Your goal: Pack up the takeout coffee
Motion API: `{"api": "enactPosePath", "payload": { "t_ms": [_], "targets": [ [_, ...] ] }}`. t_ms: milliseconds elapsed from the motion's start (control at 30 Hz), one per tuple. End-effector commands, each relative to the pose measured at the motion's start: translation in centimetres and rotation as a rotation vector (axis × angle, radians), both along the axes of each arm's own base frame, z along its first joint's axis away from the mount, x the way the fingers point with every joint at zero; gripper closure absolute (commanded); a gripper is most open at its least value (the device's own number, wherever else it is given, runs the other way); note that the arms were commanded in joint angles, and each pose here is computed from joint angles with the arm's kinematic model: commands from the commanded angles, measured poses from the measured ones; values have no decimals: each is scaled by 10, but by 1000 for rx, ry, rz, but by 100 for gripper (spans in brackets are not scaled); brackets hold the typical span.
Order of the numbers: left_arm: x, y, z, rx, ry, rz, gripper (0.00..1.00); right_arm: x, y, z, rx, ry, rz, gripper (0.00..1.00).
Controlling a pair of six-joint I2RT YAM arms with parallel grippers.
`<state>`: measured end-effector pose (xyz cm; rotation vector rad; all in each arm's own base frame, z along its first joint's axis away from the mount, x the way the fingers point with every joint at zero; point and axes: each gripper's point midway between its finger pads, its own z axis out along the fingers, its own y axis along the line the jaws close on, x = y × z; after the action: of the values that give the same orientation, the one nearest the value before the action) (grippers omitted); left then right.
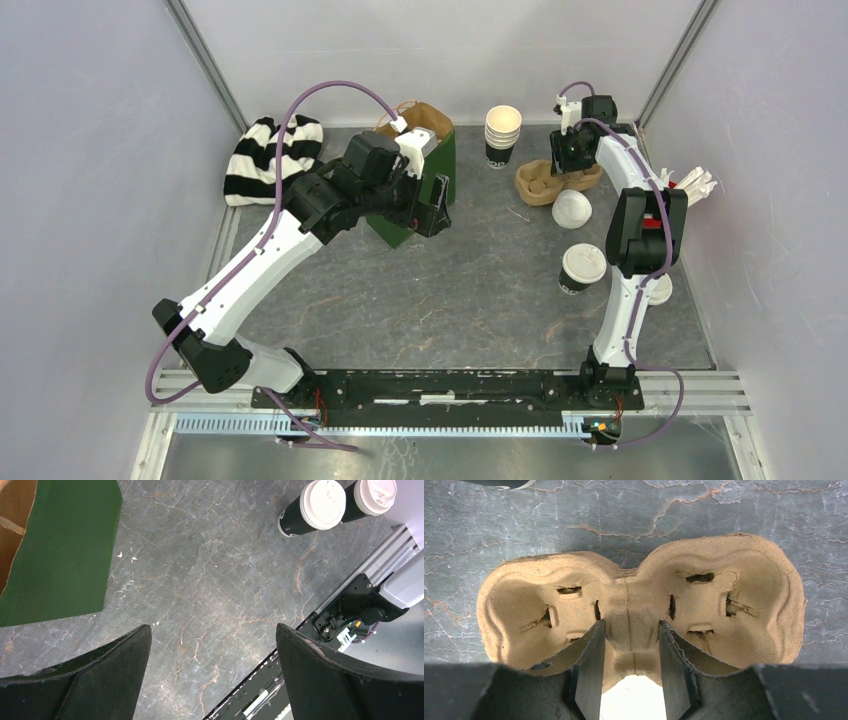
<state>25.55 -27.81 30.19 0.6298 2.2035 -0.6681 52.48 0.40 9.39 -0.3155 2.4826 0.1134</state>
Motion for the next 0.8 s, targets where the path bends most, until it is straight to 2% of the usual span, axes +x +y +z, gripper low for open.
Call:
{"api": "enactPosePath", "payload": {
  "t_ms": [0,333,467,633,767],
  "targets": [
    [0,-1,9,-6,-41,-52,0,9,-1,59,-1,-134,-14,59],
    [-1,0,11,-10,-46,-51,0,6,-1,69,1,-150,-21,60],
    [0,1,13,-9,-54,-44,0,6,2,93,22,-188,-31,66],
    [4,2,25,-27,-63,-17,0,-18,32,133,166,-248,-1,68],
    [11,3,40,-57,-49,32,0,-59,76,157,301,-301,50,66]
  ]
}}
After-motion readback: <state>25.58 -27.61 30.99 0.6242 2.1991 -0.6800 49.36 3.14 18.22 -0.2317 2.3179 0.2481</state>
